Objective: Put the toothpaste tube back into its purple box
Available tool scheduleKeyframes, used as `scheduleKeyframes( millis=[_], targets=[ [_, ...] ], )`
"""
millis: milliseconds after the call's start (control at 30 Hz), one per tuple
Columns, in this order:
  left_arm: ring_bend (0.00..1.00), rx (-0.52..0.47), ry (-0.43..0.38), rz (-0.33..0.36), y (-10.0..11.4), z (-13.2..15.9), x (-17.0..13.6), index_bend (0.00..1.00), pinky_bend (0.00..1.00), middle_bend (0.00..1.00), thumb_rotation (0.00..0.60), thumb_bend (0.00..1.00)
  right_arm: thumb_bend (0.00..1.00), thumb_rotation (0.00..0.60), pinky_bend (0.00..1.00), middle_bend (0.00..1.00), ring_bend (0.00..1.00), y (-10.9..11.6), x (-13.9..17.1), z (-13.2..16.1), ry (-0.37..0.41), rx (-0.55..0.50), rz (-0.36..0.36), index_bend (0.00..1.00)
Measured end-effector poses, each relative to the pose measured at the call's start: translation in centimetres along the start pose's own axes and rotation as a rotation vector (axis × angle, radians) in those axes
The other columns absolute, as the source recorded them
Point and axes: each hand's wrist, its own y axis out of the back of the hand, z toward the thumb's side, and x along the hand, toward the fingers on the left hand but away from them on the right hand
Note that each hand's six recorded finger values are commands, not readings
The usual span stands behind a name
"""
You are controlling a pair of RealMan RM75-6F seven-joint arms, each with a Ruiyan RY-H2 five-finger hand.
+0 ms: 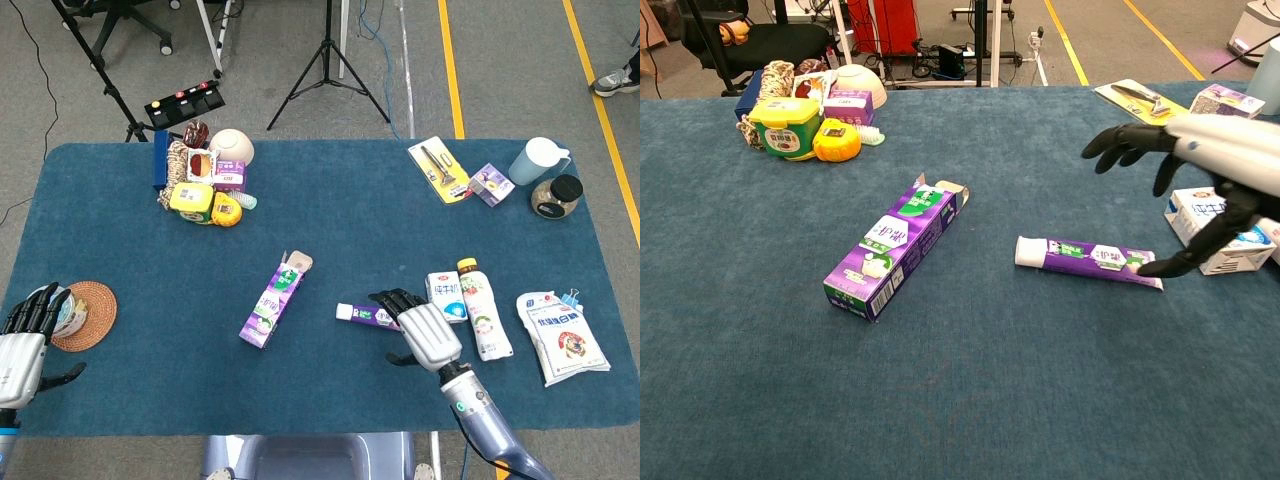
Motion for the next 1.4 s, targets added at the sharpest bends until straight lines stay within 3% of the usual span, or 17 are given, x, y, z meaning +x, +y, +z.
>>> scheduleKeyframes(
  millis=[333, 733, 1400],
  targets=[
    [0.0, -0.016, 0.004, -0.013, 0.1, -0.2, 0.2, 0.0, 0.09, 0.0, 0.6, 0.05, 0.12, 0.6, 0.35, 0.25, 0.22, -2.7, -4.4, 0.1, -0.1, 0.048, 0.057, 0.22],
    [0.0, -0.02, 0.015, -0.022, 0.0, -0.4, 0.5, 0.0, 0.09, 0.0, 0.6, 0.05, 0.15, 0.6, 0.4, 0.32, 0.29, -5.1, -6.3, -1.0, -0.193, 0.08, 0.098, 0.3],
    [0.0, -0.032, 0.031, -0.026, 0.0, -0.7, 0.6, 0.0, 0.09, 0.0, 0.6, 0.06, 0.27, 0.6, 0.48, 0.4, 0.37, -7.2, -6.9, -1.1, -0.218, 0.075, 0.109, 0.38]
  ],
)
